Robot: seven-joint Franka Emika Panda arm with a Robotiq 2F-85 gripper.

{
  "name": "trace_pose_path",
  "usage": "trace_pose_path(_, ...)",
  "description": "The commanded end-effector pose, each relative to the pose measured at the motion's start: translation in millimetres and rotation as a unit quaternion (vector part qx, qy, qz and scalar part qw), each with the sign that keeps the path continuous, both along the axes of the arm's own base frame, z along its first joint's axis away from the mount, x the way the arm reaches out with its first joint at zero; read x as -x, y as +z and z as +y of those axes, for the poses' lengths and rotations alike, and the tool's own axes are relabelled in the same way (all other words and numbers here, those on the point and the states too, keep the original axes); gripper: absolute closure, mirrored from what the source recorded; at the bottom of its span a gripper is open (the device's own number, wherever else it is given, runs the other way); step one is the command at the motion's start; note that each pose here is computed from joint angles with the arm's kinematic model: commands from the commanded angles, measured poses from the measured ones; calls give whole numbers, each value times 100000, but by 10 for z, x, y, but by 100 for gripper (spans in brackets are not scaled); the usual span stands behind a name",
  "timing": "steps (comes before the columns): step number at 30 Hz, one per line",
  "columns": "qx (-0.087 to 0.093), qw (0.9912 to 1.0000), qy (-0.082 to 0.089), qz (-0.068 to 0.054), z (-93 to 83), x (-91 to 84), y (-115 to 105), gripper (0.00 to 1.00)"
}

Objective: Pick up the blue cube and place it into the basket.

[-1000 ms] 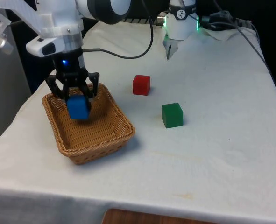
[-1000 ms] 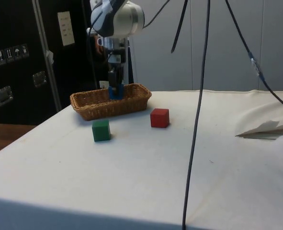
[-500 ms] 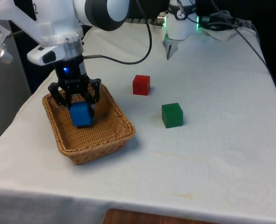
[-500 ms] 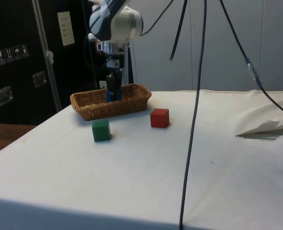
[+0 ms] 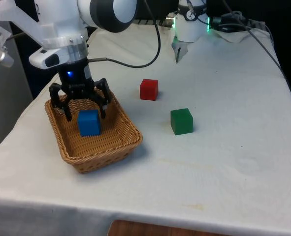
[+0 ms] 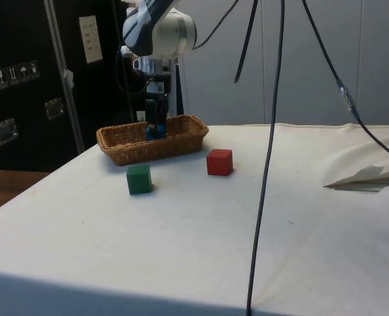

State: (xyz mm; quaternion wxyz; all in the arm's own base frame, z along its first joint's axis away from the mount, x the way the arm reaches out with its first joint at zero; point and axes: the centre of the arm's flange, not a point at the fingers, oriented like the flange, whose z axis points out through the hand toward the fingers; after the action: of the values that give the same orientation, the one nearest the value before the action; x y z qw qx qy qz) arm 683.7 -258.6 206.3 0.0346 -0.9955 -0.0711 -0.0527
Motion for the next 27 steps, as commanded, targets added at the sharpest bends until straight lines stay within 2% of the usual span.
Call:
trace_pose_path(1, 87, 100000, 27, 30, 0, 2, -2, 0)
trace_pose_path(5, 0, 100000, 0, 0, 0, 0, 0, 0)
trace_pose_path(10, 443, 99997, -418, -398, 7, -17, 252, 0)
trace_pose_path(12, 355, 99996, -677, -505, 16, -21, 322, 0)
trace_pose_path(13, 1, 99996, -343, -768, 11, -31, 281, 0)
trace_pose_path(14, 328, 99995, -823, -499, 14, -18, 358, 0)
trace_pose_path(20, 176, 99985, -1491, -901, 62, -29, 611, 0)
trace_pose_path(22, -234, 99985, -1284, -1167, 60, -45, 610, 0)
trace_pose_path(23, 213, 99983, -1584, -933, 83, -33, 675, 0)
trace_pose_path(27, 378, 99977, -1693, -1239, 133, -50, 833, 0)
